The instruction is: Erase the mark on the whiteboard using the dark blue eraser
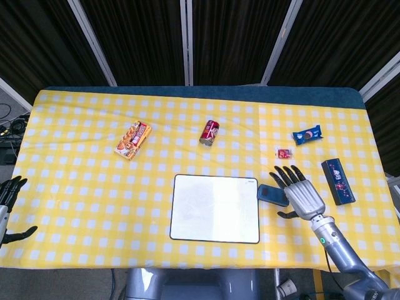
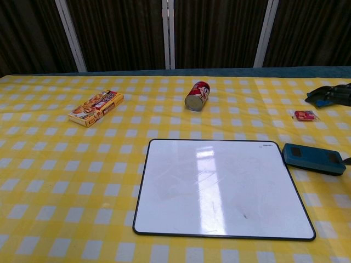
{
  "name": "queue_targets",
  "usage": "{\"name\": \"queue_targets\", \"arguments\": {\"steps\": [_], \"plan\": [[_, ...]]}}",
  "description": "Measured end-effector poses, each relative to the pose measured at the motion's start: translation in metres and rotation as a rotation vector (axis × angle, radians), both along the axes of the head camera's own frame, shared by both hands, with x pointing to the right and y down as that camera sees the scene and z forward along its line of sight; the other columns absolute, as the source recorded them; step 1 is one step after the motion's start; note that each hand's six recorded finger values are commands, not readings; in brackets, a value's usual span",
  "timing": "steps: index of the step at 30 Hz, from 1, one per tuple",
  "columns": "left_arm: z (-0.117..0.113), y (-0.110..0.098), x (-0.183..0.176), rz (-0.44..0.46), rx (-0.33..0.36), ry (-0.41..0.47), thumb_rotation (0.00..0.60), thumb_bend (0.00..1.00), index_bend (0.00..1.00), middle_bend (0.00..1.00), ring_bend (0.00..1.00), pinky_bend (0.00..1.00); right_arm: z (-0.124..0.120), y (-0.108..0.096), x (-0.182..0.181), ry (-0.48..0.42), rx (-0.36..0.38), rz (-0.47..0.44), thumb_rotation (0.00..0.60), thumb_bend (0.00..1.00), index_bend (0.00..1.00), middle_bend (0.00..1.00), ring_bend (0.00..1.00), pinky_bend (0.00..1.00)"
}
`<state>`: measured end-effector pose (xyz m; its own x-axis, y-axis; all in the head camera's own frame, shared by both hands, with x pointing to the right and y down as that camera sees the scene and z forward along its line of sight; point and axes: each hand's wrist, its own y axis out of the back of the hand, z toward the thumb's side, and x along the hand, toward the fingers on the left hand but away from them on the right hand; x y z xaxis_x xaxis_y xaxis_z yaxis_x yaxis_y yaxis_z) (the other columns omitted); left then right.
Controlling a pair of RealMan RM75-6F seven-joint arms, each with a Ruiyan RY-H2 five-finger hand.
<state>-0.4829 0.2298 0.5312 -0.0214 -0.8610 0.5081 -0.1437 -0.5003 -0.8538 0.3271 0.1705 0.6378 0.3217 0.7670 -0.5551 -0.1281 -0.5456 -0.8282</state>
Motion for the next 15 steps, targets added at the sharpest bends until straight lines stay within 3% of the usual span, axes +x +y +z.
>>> {"name": "queue_targets", "arguments": {"steps": [8, 15], "plan": [[-0.007, 0.004, 0.003, 0.026, 0.018, 0.026, 0.600, 0.00, 0.00, 0.00, 0.00, 0.00, -0.056, 0.024, 0.036, -0.089, 0.152, 0.158, 0.600, 0.00, 0.00, 0.00, 0.00, 0.00], [-0.012, 0.006, 0.001, 0.026, 0.031, 0.040, 0.600, 0.00, 0.00, 0.00, 0.00, 0.00, -0.074, 0.040, 0.052, -0.123, 0.238, 0.240, 0.600, 0.00, 0.00, 0.00, 0.00, 0.00]]}}
